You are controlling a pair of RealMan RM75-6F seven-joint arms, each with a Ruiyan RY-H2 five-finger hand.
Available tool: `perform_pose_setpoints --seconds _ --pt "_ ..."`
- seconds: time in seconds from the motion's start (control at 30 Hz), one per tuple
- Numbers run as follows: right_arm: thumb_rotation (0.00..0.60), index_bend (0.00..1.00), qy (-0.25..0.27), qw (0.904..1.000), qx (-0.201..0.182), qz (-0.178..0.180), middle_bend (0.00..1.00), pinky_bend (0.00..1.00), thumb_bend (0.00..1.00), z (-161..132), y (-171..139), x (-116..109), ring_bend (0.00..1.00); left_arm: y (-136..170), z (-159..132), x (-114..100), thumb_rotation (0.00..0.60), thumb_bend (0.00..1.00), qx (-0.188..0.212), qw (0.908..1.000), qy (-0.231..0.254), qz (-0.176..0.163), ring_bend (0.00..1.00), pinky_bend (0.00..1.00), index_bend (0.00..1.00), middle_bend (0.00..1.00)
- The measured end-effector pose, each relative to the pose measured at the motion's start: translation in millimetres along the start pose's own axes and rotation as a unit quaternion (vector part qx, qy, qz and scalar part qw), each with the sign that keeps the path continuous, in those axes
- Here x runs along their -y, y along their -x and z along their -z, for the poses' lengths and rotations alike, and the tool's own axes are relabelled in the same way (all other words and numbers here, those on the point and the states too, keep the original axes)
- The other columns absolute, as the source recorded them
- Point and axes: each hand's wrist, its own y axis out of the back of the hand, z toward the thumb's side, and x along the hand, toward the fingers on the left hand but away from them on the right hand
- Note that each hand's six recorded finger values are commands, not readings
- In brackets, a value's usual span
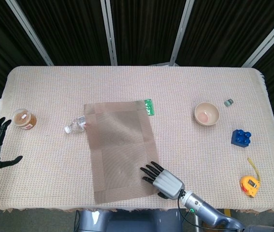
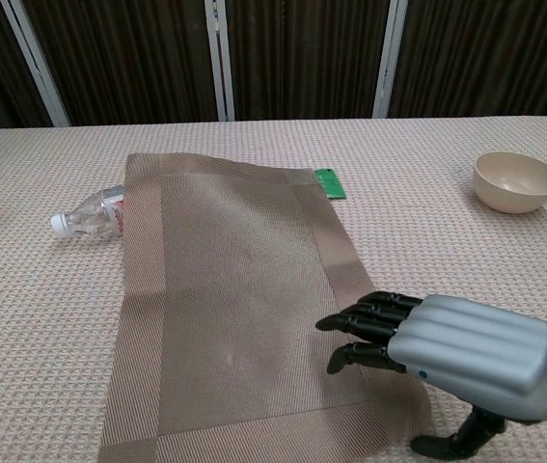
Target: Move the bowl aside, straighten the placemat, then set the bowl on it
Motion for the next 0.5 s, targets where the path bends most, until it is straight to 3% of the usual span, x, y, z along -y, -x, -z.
perform_pose_setpoints --seconds 0.2,0.5 --pt "0.600 0.22 0.002 1.0000 -0.001 -0.003 0.00 0.00 0.29 0.2 -0.3 2.7 0.00 0.4 -1.0 0.2 0.600 0.05 0.002 1.0000 -0.001 0.000 0.00 0.00 0.00 0.00" --pt "0.600 0.47 0.013 0.9999 0.002 0.011 0.00 0.00 0.34 3.4 0.5 2.2 0.00 0.9 -1.8 1.6 0.600 0.05 0.004 1.0000 -0.003 0.002 0.00 0.00 0.00 0.00"
